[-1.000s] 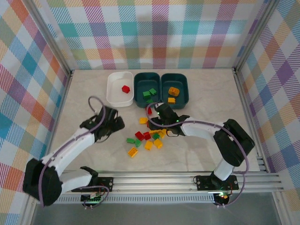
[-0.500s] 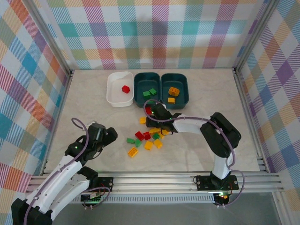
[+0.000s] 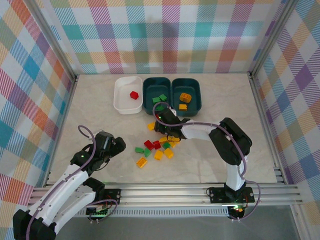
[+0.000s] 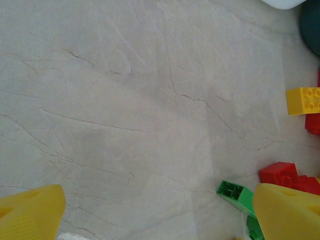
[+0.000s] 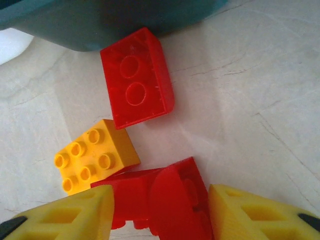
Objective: Sort the legos into containers by color
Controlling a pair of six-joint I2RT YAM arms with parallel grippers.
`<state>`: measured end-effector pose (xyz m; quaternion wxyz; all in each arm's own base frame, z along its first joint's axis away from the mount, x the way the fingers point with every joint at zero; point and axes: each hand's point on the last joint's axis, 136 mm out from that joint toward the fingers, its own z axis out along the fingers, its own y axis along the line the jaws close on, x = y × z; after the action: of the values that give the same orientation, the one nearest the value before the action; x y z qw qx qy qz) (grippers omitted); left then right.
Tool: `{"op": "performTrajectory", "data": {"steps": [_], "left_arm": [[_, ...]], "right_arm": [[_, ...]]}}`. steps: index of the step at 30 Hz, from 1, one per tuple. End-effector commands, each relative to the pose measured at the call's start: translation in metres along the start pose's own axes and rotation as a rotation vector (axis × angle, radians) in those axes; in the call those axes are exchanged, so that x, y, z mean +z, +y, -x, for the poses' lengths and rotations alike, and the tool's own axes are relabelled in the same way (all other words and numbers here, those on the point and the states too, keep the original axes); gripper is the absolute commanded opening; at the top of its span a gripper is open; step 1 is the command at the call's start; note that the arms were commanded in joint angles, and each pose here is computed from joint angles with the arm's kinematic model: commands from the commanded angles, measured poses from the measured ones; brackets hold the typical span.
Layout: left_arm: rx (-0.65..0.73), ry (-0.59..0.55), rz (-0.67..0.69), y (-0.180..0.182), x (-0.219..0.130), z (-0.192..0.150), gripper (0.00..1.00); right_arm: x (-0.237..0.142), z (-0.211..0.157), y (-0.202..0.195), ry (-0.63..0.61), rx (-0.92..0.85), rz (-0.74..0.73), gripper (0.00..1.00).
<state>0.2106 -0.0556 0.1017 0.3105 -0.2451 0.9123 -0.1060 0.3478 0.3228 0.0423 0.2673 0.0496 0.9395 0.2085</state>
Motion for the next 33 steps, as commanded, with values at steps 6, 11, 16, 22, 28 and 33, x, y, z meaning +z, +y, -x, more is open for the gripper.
{"op": "performTrajectory", "data": {"steps": [6,11,16,22,28,33], "left_arm": [[0.018,0.029,0.016,0.004,0.002,-0.005,0.96],[0.013,0.023,0.011,0.003,0.0,-0.004,0.97],[0.008,0.026,0.012,0.004,0.0,-0.005,0.97],[0.005,0.032,0.018,0.007,0.0,-0.008,0.97],[0.004,0.032,0.015,0.007,-0.003,-0.006,0.97],[0.008,0.027,0.025,0.009,-0.004,-0.006,0.97]], "right_arm": [[-0.022,-0.029,0.004,0.102,-0.126,0.122,0.62],[-0.032,-0.02,-0.011,0.063,-0.267,0.03,0.62],[-0.024,-0.021,-0.018,0.112,-0.446,-0.034,0.56],[-0.014,-0.029,-0.013,0.193,-0.573,-0.023,0.54],[-0.001,-0.031,-0.013,0.22,-0.603,-0.035,0.48],[-0.003,-0.026,-0.017,0.195,-0.605,-0.064,0.34]]}}
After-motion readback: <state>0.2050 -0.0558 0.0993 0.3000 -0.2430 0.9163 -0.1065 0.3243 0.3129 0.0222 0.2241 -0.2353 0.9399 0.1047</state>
